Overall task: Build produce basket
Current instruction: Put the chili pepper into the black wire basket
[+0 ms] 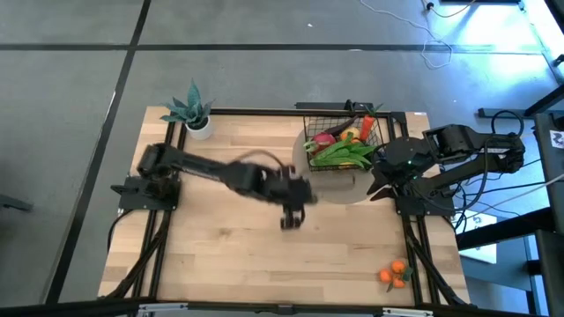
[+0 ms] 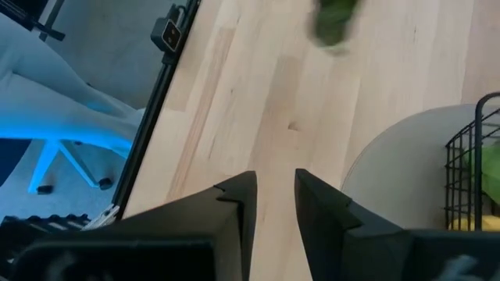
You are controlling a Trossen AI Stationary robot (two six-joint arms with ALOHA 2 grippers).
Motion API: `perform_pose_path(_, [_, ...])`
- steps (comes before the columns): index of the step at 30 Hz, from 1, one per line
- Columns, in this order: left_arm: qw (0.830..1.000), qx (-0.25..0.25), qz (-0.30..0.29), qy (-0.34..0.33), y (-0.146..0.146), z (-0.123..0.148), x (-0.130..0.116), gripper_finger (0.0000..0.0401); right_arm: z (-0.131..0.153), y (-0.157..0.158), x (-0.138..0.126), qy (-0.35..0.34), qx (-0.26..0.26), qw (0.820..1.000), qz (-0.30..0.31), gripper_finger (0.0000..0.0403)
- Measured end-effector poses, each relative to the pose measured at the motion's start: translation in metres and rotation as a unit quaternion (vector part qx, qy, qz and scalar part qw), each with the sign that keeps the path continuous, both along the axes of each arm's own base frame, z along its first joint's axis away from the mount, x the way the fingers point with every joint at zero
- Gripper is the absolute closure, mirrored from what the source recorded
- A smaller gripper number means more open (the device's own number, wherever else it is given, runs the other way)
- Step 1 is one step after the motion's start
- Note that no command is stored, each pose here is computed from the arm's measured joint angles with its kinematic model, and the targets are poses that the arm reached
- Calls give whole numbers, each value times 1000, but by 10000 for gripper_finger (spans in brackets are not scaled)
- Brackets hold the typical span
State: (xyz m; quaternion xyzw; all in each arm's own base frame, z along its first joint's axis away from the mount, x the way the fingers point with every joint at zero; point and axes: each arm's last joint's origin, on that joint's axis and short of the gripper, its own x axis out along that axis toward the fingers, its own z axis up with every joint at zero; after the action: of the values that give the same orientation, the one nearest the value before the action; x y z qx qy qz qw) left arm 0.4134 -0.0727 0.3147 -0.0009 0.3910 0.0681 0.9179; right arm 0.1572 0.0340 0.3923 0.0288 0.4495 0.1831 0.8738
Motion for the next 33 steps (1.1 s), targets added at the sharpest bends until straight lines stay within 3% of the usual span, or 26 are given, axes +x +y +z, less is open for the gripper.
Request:
perform_pose_path(5, [992,27,91,-79,47,35,-7,317,3,1,3,-21,4,1000,0,324])
perform_pose_path(9, [979,27,144,-140,88,46,0,318,4,1,5,-41,-11,999,19,324])
perform_pose_path(15, [961,13,176,-214,154,50,9,318,3,-2,6,-48,-50,998,-2,324])
perform_pose_path(19, [948,9,169,-270,193,52,12,318,3,-7,7,-49,-93,992,-73,324])
perform_pose_path(21, [939,8,169,-300,210,47,19,318,4,-10,7,-54,-118,984,-121,324])
perform_pose_path(25, [941,-21,157,-300,240,18,30,318,4,-14,8,-61,-156,968,-185,324])
perform_pose_path(33, [948,-51,123,-289,277,-34,46,318,6,-14,9,-70,-157,963,-208,324])
